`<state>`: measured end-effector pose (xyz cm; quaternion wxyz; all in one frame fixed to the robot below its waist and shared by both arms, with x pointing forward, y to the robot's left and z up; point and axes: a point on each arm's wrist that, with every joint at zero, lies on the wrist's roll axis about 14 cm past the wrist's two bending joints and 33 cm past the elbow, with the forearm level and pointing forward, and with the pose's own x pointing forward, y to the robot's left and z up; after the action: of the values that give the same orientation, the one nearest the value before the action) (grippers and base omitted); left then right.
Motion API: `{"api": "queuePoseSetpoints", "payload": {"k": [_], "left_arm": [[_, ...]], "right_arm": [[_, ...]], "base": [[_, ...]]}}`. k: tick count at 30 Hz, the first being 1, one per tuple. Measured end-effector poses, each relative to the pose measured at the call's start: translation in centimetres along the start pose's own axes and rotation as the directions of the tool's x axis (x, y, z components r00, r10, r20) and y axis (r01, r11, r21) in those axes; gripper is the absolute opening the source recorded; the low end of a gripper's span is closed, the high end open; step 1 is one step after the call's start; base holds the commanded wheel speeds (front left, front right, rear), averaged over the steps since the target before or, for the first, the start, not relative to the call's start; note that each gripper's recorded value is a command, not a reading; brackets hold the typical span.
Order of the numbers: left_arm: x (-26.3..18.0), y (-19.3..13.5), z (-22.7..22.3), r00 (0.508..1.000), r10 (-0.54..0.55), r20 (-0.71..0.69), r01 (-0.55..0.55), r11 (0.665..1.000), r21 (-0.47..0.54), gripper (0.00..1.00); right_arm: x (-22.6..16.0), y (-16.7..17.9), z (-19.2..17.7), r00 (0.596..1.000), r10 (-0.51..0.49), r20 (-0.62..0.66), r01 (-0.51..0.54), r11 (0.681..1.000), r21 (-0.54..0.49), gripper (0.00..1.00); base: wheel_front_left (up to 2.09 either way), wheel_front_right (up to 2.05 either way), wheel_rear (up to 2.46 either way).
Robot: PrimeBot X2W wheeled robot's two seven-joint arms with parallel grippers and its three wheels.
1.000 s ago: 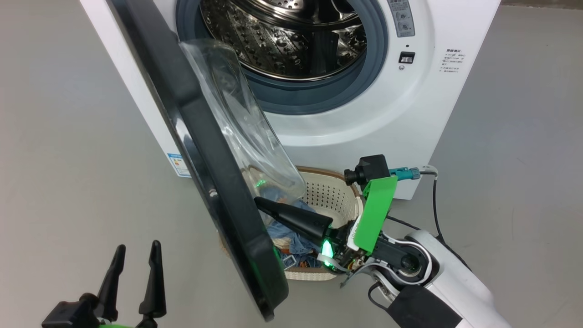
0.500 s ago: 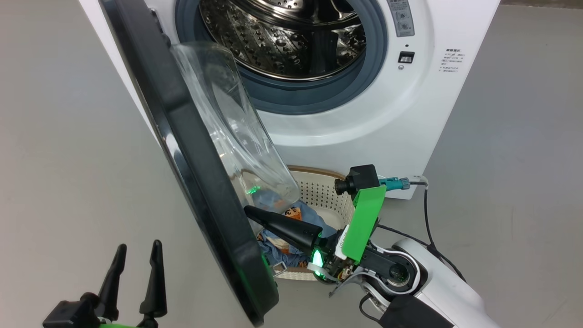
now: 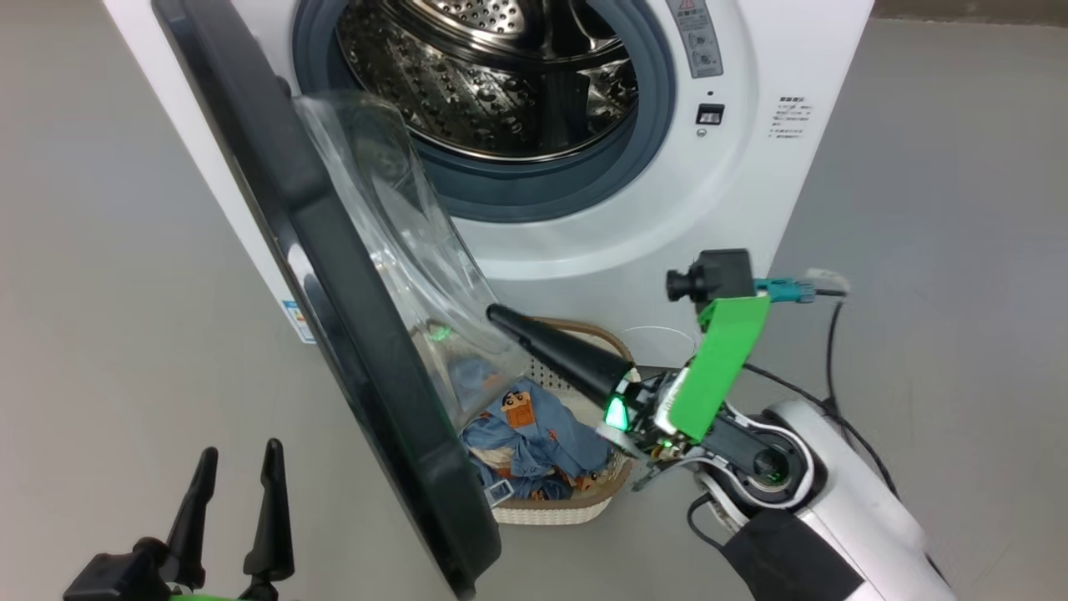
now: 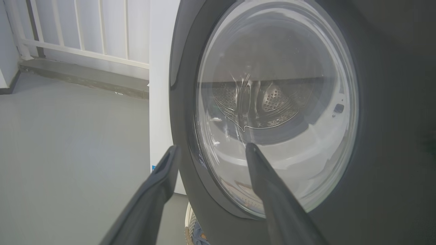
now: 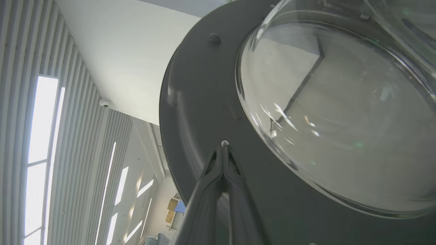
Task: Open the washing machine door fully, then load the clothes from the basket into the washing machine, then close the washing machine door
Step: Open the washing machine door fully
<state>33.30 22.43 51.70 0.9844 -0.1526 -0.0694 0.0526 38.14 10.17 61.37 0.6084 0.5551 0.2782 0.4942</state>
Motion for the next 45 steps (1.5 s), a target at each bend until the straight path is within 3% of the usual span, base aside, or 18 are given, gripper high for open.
{"api": "queuePoseSetpoints", "payload": {"k": [7,10,11,12,16,21,25,31,36,38,39,45], "left_arm": [[0.3,-0.5,0.1,1.000,-0.017,0.007,0.017,1.000,-0.004,1.00],[0.2,-0.4,0.0,1.000,-0.015,0.002,0.015,1.000,-0.004,1.00],[0.1,-0.5,-0.2,1.000,-0.017,-0.004,0.017,1.000,-0.005,1.00],[0.1,-0.6,-0.3,1.000,-0.020,-0.008,0.020,1.000,-0.007,1.00],[0.2,-1.0,-0.4,0.999,-0.033,-0.007,0.033,0.999,-0.012,1.00],[0.1,-1.3,-0.4,0.999,-0.042,-0.009,0.042,0.999,-0.012,1.00],[-0.2,-1.3,-0.9,0.999,-0.046,-0.026,0.046,0.999,-0.007,1.00],[-0.1,-1.9,-1.0,0.997,-0.067,-0.028,0.066,0.998,-0.008,1.00],[0.0,-2.2,-0.9,0.997,-0.075,-0.025,0.075,0.997,-0.009,1.00],[0.0,-2.2,-0.9,0.997,-0.077,-0.025,0.077,0.997,-0.007,1.00],[0.0,-2.2,-0.9,0.997,-0.078,-0.026,0.078,0.997,-0.006,1.00],[0.0,-2.3,-1.0,0.996,-0.079,-0.028,0.079,0.997,-0.003,1.00]], "right_arm": [[-3.2,0.5,3.3,0.979,-0.026,0.200,0.064,0.980,-0.186,0.00],[-5.1,0.4,5.1,0.948,-0.038,0.315,0.129,0.953,-0.273,0.48],[-5.8,0.2,5.7,0.935,-0.045,0.351,0.160,0.938,-0.307,0.95],[-6.5,0.0,6.3,0.920,-0.051,0.389,0.191,0.923,-0.333,1.00],[-9.8,-1.2,7.8,0.863,-0.076,0.500,0.328,0.837,-0.439,1.00],[-14.5,-3.3,9.5,0.783,-0.101,0.613,0.508,0.673,-0.537,1.00],[-17.1,-4.1,10.3,0.743,-0.128,0.657,0.596,0.572,-0.563,1.00],[-20.7,-2.3,12.2,0.653,-0.064,0.755,0.708,0.405,-0.578,1.00],[-22.6,-1.9,11.8,0.610,-0.048,0.791,0.770,0.270,-0.578,1.00],[-22.9,-1.8,11.7,0.601,-0.046,0.798,0.780,0.251,-0.573,1.00],[-23.6,-1.9,11.6,0.581,-0.046,0.812,0.799,0.220,-0.559,1.00],[-24.9,-2.5,11.0,0.550,-0.066,0.832,0.828,0.167,-0.535,1.00]], "base": [[0.00,0.00,0.00],[0.00,0.00,0.00],[0.00,0.00,0.00],[0.00,0.00,0.00],[0.00,0.00,0.00],[0.00,0.00,0.00],[0.00,0.00,0.00],[0.00,0.00,0.00],[0.00,0.00,0.00],[0.00,0.00,0.00],[0.00,0.00,0.00],[0.00,0.00,0.00]]}}
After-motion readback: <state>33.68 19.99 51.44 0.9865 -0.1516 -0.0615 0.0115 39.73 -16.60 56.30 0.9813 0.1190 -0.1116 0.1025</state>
